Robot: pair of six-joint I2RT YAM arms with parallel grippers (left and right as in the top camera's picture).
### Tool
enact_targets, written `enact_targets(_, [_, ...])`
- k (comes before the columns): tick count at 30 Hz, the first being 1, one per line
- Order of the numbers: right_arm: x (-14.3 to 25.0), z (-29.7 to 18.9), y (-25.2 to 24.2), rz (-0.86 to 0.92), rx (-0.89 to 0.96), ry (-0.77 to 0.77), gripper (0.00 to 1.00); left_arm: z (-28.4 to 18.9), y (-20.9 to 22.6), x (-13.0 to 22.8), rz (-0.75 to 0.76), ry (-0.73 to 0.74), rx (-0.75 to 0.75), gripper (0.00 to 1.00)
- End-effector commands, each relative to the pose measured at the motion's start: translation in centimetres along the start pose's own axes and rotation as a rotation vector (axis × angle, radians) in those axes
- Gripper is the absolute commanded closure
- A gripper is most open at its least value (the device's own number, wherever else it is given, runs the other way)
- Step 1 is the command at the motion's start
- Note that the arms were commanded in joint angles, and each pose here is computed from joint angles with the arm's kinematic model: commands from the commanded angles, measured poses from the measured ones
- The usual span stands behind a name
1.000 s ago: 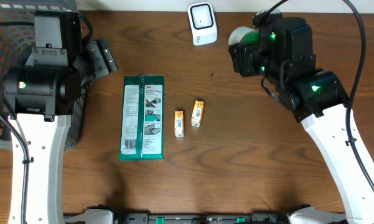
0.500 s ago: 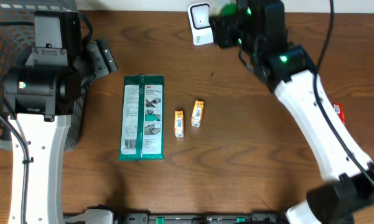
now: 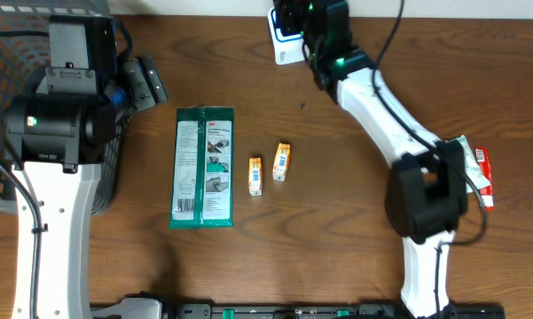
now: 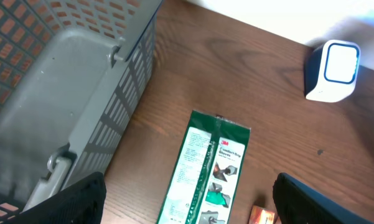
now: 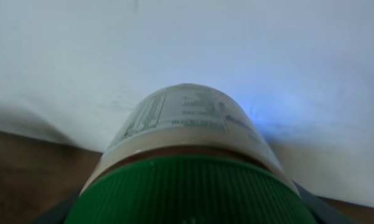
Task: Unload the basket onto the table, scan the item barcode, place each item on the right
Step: 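Carry the Knorr jar up to the white scanner window, then move the Knorr jar right away from the scanner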
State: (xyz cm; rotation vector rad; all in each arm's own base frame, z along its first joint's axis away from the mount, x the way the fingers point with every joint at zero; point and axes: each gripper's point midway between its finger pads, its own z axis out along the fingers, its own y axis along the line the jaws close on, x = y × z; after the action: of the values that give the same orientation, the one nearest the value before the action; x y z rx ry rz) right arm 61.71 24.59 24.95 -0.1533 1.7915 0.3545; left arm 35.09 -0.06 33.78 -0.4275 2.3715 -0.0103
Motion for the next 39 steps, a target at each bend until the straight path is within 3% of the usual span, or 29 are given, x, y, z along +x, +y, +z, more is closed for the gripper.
enact_targets(1, [-1.2,1.1,-1.1,-0.007,0.018,-0.090,0.99,0.1,0.2,0.0,0.007,0.002,-0.009,0.14])
enact_targets(6, [0.6,3.2,-2.7,0.000,0.025,-0.160,0.99,0.1,0.2,0.0,0.007,0.003,-0.009,0.14])
enact_targets(21, [7.7,6.6,-4.0,0.023,-0.041,-0.165,0.99,0.1,0.2,0.0,0.007,0.003,-0.009,0.14])
enact_targets(33, [7.1,6.5,-4.2,0.034,-0.061,-0.188,0.99,0.1,0.2,0.0,0.007,0.003,-0.009,0.14])
enact_targets(39, [2.6,4.9,-2.8,0.178,-0.229,-0.269,0.99,0.1,0.2,0.0,0.007,0.003,-0.009,0.14])
